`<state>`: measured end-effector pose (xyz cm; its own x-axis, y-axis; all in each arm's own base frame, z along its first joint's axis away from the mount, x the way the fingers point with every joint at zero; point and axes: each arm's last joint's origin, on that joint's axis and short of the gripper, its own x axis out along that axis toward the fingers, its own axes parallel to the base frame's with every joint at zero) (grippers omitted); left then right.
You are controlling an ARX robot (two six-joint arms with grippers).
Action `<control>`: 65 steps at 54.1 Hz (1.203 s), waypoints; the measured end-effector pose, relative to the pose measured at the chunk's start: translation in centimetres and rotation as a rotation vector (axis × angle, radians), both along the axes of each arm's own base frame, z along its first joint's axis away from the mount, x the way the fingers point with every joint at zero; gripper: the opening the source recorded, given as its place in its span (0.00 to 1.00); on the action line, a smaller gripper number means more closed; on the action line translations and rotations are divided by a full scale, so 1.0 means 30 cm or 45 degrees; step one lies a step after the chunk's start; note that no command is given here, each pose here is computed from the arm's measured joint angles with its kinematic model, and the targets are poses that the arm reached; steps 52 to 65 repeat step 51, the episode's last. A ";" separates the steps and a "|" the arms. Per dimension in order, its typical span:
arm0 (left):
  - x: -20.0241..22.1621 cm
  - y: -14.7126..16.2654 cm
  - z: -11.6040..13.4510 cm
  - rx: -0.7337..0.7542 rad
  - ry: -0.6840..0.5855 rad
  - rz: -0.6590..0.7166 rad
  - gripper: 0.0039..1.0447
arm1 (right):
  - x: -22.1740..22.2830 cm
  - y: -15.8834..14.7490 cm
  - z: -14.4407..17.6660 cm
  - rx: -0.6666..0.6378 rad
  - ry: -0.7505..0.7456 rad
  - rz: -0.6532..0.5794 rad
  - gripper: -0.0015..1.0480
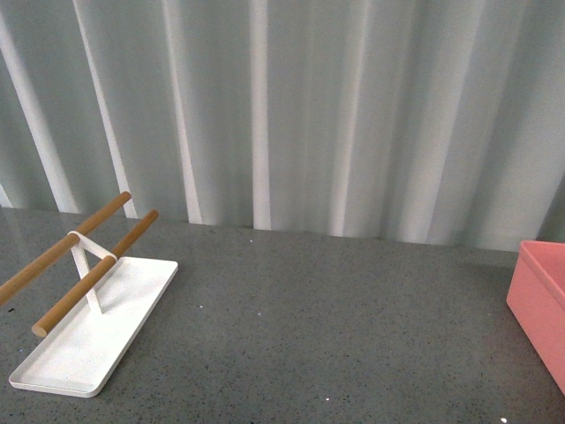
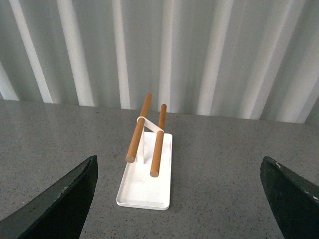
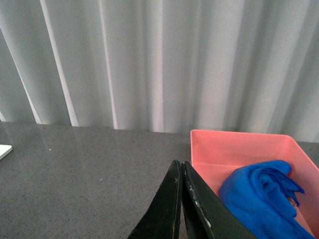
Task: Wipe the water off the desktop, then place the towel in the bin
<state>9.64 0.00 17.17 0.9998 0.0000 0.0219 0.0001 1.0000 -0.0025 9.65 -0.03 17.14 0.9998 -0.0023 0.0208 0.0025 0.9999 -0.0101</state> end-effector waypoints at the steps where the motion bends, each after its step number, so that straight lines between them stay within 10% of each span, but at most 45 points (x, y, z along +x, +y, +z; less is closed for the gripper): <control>1: 0.000 0.000 0.000 0.000 0.000 0.000 0.94 | 0.000 0.000 0.000 0.000 0.000 0.000 0.11; 29: 0.000 0.000 0.000 0.000 -0.001 0.000 0.94 | 0.000 0.000 0.000 0.002 0.000 0.001 0.95; 65: 0.000 0.000 0.000 0.000 -0.001 0.000 0.94 | 0.000 0.000 0.000 0.001 0.000 0.000 0.93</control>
